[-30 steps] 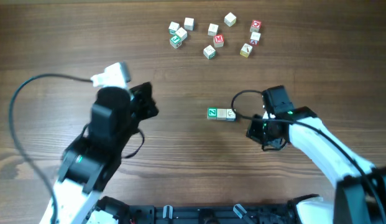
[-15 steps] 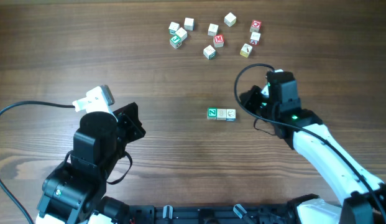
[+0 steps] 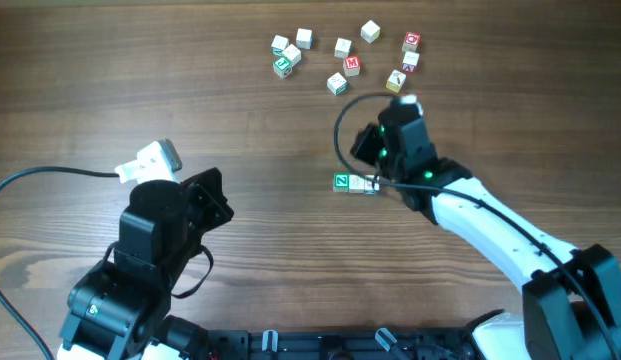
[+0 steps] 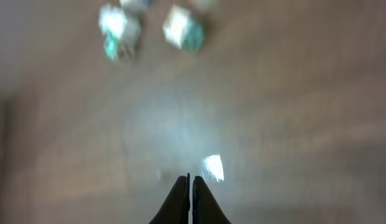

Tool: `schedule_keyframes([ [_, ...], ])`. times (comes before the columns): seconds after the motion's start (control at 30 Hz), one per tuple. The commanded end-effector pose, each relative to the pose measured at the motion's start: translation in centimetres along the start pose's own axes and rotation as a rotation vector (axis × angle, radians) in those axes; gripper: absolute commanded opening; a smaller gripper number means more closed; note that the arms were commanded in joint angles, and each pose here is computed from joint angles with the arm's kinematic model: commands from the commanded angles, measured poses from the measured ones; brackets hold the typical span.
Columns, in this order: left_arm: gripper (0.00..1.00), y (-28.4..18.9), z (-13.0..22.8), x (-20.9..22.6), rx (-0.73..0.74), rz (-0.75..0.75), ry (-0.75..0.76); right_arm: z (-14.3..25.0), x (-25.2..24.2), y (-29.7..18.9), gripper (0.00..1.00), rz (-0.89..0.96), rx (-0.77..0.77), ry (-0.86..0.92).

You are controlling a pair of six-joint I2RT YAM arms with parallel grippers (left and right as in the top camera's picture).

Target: Form a horizontal line

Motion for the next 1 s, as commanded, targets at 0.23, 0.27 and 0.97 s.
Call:
schedule_keyframes([
  [0.23,0.04,-0.1,0.6,1.0,0.021,-0.05,-0.001,0.4,0.2,3.0,0.05,-0.022,0.027,-0.023],
  [0.27,0.04,-0.1,0.5,1.0,0.021,-0.05,-0.001,0.7,0.1,3.3,0.05,-0.025,0.042,-0.023],
  [0.97,0.04,-0.1,0.8,1.0,0.036,-0.044,-0.001,4.9,-0.1,5.9,0.05,-0.035,0.192,-0.101],
])
Point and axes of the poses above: each gripper's point midway between its finger pads, its own y axis out along the fingers, its own x axis along the line the jaws close on, z = x × y, the point moved 3 cm from there along -y, back along the fingers
